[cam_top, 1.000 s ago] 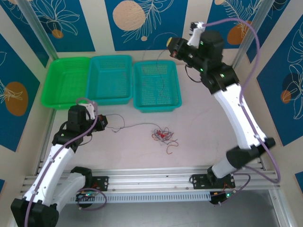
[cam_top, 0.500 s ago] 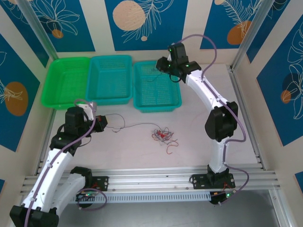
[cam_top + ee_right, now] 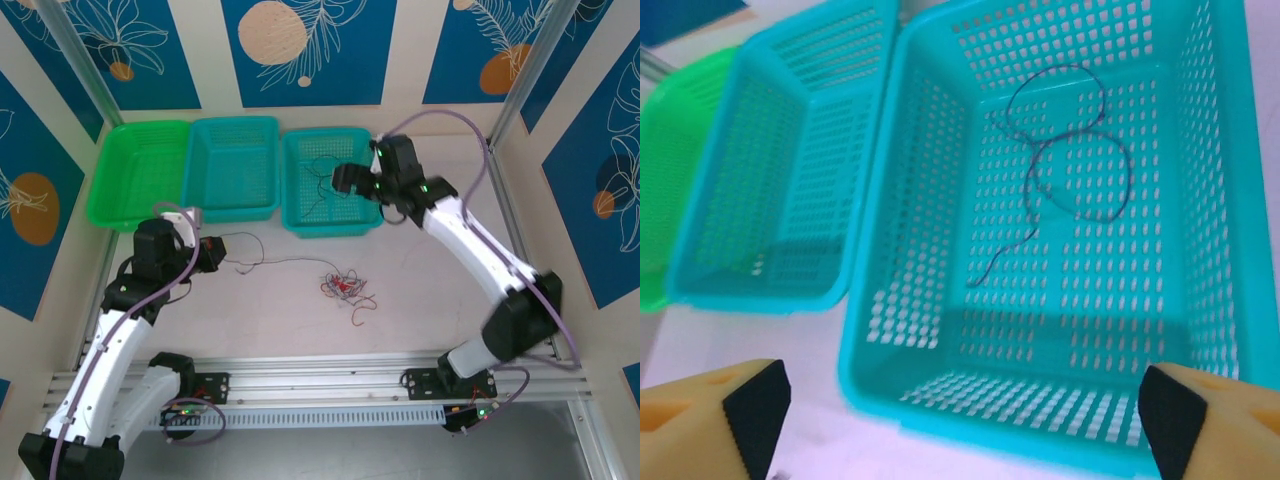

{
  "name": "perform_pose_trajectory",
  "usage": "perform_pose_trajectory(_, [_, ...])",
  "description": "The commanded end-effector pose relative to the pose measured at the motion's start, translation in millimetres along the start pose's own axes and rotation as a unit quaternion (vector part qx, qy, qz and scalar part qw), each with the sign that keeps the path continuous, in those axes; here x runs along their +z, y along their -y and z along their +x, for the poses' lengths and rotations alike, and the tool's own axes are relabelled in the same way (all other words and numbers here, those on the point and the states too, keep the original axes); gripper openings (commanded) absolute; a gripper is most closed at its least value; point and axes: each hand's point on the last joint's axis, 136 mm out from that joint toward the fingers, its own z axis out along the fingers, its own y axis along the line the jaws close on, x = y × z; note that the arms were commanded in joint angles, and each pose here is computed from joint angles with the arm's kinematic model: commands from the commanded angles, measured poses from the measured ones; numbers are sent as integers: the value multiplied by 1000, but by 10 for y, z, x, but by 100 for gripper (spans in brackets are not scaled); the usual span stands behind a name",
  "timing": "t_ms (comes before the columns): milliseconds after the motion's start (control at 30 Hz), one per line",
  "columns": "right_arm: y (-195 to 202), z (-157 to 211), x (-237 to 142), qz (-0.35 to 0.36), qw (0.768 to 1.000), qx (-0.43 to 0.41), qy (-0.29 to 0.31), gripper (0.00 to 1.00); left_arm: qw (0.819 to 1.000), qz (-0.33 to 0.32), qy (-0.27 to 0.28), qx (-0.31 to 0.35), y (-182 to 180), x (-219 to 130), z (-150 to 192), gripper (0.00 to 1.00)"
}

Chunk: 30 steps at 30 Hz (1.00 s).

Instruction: Untangle the cables

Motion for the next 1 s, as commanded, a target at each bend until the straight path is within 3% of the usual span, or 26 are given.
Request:
perform_pose_trajectory(0, [53,634,-69,22,999,29,-17,90,1000,15,0,6,85,-31,-65,0])
perform_pose_trajectory(133, [289,1514,-43,104,990,66,-73,91,1000,19,-4,7,80,34,-67,0])
perform_pose_trajectory(233, [423,1957,85,155,977,72,-128,96,1000,24,-8,2,92,66,-61,0])
perform_pose_trajectory(367, [372,2180,343,195,967,23,-165,99,1000,25,-5,10,95,52,-63,0])
perform_pose_trajectory(500, [561,2336,620,239,953,32,-184,96,1000,7,-7,19,46,31,-66,0])
perform_pose_trajectory(567, [716,2381,675,265,945,32,-186,83,999,-28,-1,28,-39,-40,-112,0])
perform_pose_trajectory(633, [878,2410,651,297,936,24,-186,58,995,-89,16,44,-204,-165,-196,0])
perform_pose_trajectory(700, [1071,2401,569,323,928,36,-183,42,983,-167,50,59,-407,-367,-338,0])
perform_pose_trajectory(767, [1334,2396,419,345,918,85,-178,23,960,-255,91,76,-629,-624,-510,0])
perform_pose_trajectory(867, [1759,2364,155,356,903,186,-155,24,925,-350,120,87,-856,-934,-675,0])
perform_pose_trajectory(967, [2133,2297,-46,324,888,306,-114,29,911,-372,140,107,-881,-1066,-772,0])
